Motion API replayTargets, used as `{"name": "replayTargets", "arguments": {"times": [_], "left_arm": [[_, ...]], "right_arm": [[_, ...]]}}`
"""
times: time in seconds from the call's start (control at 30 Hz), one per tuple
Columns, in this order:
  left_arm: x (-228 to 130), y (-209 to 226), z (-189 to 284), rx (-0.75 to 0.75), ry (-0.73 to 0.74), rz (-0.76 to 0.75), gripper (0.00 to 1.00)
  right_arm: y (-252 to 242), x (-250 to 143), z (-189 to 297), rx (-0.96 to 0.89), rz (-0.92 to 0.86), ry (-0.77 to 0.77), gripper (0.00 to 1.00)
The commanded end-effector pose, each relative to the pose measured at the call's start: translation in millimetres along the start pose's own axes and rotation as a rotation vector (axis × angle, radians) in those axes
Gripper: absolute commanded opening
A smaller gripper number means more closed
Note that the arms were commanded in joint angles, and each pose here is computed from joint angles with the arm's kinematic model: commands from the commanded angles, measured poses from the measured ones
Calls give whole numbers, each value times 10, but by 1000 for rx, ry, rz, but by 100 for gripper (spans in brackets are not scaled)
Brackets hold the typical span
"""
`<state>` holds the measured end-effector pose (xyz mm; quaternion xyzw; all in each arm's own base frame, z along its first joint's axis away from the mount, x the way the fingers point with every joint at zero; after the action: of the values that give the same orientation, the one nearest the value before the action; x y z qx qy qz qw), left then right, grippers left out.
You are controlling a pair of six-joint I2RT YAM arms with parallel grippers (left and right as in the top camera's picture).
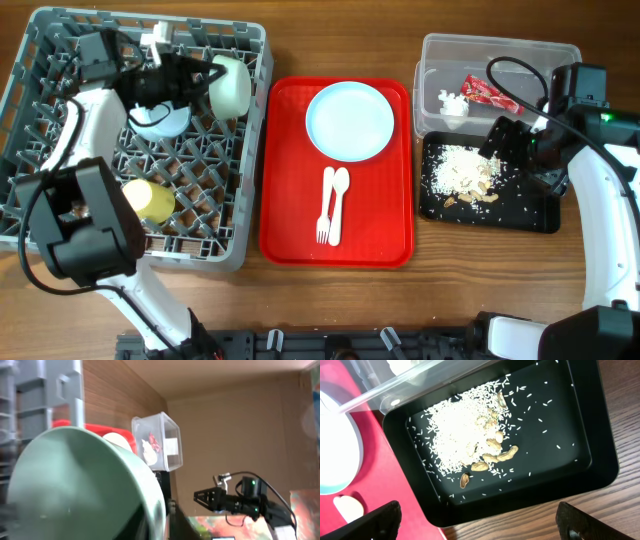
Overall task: Sort waste into correct bins and load items into the dishwasher rack
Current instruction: 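Place the blue bowl in the back of the dish rack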
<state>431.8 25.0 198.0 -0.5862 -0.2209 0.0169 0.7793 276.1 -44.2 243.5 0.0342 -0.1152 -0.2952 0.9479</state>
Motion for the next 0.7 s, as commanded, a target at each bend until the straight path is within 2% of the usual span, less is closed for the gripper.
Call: {"name": "replayTargets", "arguments": {"times": [0.0,0.03,0.07,0.17,0.23,0.27,0.33,0.4,0.5,0.67], "left_arm": [[9,127,90,63,-28,33,24],[7,155,116,87,-35,46,35],[8,172,140,100,-41,52,42],[26,218,250,123,-68,63,57],[45,248,357,131,-92,70,64],[56,266,430,136,-108,74,74],[70,288,546,144,-134,80,82],[72,277,640,151,-152,88,98],[92,83,727,154,-173,49,100],[81,-570,637,135,-165,-105,100]], "right_arm": [[8,9,99,21,18,-25,100],[7,7,99,21,18,-24,100],[6,5,98,20,17,-22,100],[3,0,98,18,18,-19,100],[3,0,99,18,18,-19,100],[2,-2,98,18,18,-18,100],[2,-3,98,18,18,-17,100],[1,-4,98,17,17,-17,100],[2,-4,98,17,17,-17,100],[2,-4,98,17,17,-17,100]]}}
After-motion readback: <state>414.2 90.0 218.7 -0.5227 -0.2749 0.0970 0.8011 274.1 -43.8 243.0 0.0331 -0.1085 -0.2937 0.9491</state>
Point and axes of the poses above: each gripper's point midway between its finger pads, its own z axis back along the fingers, its own y axis along the line the jaws close on, x = y × z, the point moved 9 cm from there along z, back along the fingers, and after that the axes turned 6 degrees about -z, right-handed, at the moved point
